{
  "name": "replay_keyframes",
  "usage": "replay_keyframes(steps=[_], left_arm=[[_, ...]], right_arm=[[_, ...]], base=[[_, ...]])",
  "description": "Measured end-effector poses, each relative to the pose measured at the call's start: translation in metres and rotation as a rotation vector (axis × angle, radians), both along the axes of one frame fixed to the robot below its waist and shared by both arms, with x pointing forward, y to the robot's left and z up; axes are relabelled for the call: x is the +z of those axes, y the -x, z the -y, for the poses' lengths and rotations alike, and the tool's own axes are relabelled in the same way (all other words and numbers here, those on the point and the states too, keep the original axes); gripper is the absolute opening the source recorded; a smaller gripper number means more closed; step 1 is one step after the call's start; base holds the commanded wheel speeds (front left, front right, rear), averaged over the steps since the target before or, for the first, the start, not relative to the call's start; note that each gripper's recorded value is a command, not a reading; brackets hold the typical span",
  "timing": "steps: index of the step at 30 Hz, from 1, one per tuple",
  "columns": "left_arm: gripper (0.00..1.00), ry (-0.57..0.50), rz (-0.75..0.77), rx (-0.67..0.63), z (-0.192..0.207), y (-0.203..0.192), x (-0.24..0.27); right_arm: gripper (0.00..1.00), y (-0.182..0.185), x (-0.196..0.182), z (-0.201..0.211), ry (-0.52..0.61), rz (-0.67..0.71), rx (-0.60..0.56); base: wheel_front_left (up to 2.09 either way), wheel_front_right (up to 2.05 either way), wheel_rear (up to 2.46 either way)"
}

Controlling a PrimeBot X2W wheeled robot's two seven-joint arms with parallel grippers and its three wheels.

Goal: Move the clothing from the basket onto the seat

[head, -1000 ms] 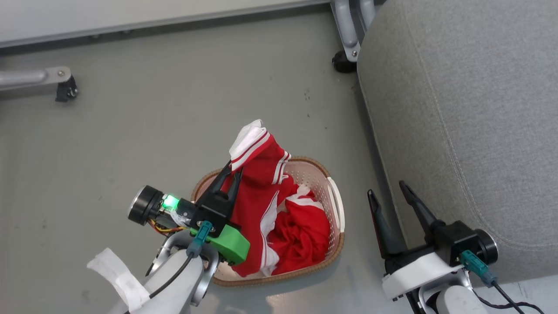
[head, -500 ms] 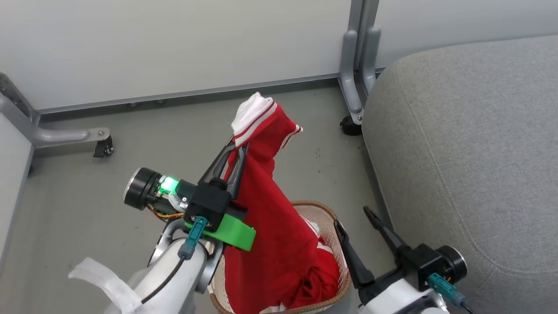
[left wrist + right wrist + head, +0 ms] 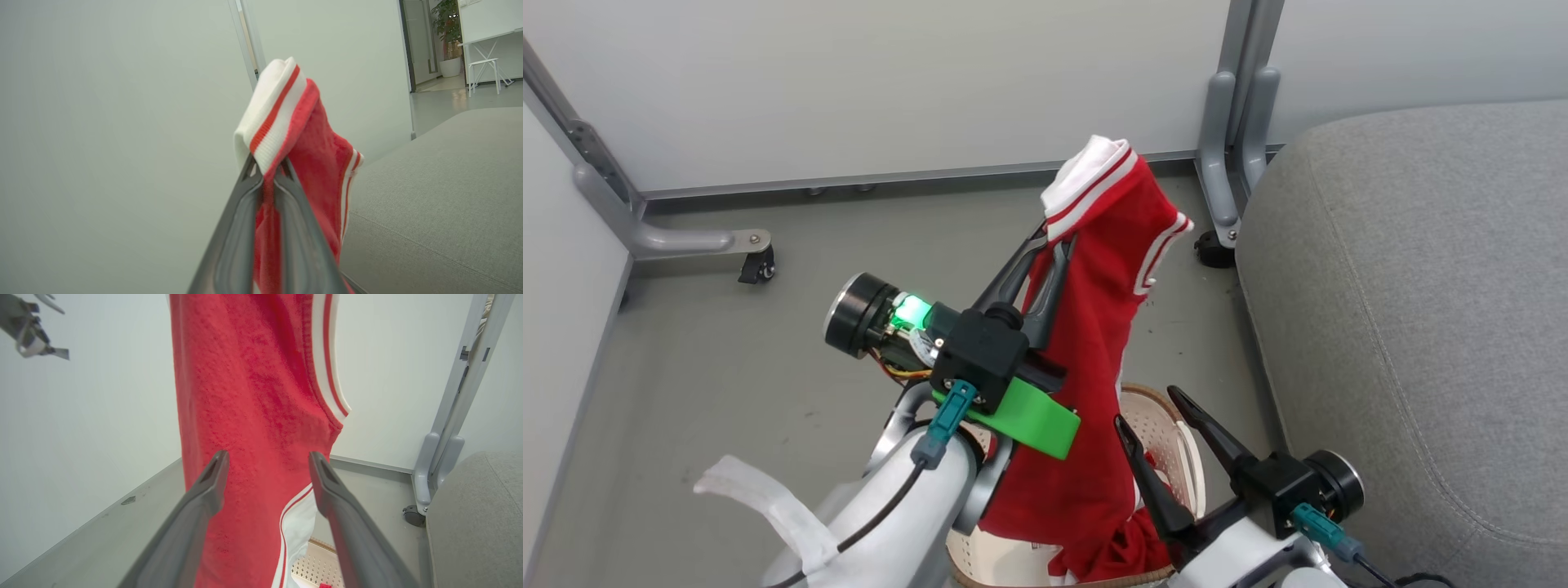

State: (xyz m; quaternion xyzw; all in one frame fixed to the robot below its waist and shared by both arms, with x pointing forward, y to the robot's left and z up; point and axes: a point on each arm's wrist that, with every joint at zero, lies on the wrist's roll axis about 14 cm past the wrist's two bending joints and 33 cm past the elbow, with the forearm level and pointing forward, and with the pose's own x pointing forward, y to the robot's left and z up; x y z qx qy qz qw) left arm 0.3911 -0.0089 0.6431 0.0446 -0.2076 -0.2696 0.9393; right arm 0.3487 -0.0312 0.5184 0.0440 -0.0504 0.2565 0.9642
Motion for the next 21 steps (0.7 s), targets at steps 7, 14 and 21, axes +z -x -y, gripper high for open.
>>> replay_keyframes(steps=[7, 14, 21], left_arm=[[0.0, 0.041, 0.016, -0.044, 0.012, 0.016, 0.024], [0.0, 0.039, 0.009, -0.089, 0.023, 0.025, 0.03], [0.0, 0.035, 0.003, -0.103, 0.026, 0.031, 0.029]], right_arm=[[1.0, 0.004, -0.022, -0.015, 0.002, -0.077, 0.051], [1.0, -0.002, -0.018, -0.021, -0.033, -0.081, 0.066], [0.0, 0.003, -0.018, -0.029, -0.024, -0.081, 0.095]], base=[[0.0, 0.0, 0.0], [0.0, 0.0, 0.0], [0.0, 0.0, 0.0]])
